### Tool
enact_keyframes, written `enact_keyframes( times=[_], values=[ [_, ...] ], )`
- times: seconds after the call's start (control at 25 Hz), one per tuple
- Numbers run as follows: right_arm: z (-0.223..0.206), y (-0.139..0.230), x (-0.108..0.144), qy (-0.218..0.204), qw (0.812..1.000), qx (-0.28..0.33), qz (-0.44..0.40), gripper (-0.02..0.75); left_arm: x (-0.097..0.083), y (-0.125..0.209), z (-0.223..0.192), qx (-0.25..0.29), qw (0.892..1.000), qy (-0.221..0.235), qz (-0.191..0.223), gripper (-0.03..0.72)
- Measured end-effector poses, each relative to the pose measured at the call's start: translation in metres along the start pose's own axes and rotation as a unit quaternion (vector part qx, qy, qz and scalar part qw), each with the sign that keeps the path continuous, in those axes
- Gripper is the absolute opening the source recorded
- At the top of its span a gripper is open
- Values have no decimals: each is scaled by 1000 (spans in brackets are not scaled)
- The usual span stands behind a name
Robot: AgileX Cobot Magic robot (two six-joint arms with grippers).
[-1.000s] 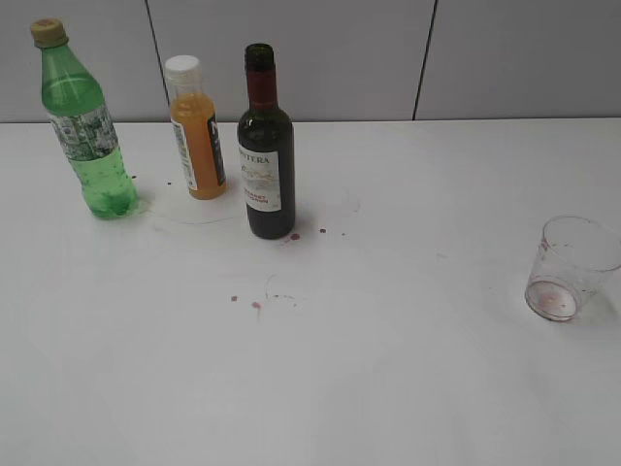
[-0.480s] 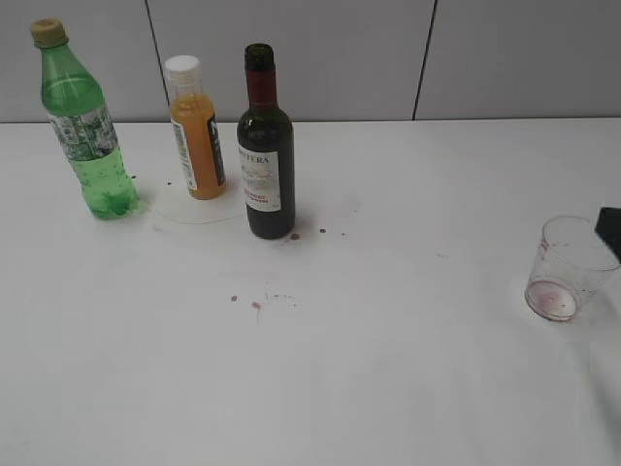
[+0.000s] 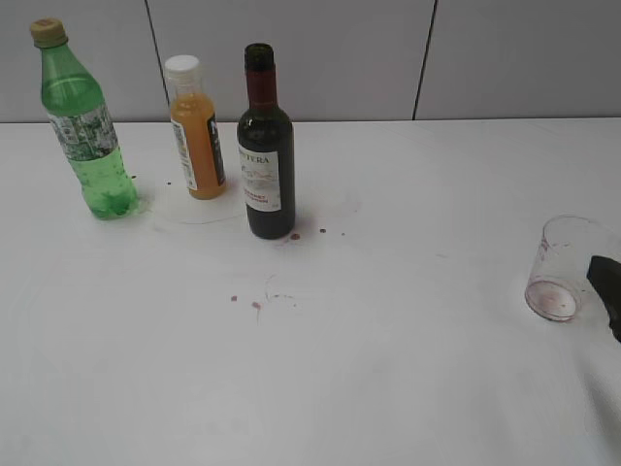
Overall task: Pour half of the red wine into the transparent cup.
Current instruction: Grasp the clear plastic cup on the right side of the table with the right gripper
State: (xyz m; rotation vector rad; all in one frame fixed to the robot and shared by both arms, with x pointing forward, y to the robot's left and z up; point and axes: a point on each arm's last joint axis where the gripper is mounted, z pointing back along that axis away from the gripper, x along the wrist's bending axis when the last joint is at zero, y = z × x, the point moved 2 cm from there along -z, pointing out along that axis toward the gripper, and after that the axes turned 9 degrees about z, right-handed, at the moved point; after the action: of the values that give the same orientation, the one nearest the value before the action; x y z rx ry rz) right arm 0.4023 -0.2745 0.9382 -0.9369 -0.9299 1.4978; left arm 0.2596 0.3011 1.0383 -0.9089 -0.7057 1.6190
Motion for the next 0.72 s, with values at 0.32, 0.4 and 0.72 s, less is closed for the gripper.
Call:
enact_keyframes(
  times=[0.32,0.4,0.72],
  values=[
    [2,6,6,-28,999,-26,38,666,0,0,0,0,1000,0,0,240],
    [2,9,6,-28,998,-31,41,666,0,0,0,0,1000,0,0,240],
    [-14,17,10,-32,999,-29,29,666,0,0,0,0,1000,0,0,240]
  ],
)
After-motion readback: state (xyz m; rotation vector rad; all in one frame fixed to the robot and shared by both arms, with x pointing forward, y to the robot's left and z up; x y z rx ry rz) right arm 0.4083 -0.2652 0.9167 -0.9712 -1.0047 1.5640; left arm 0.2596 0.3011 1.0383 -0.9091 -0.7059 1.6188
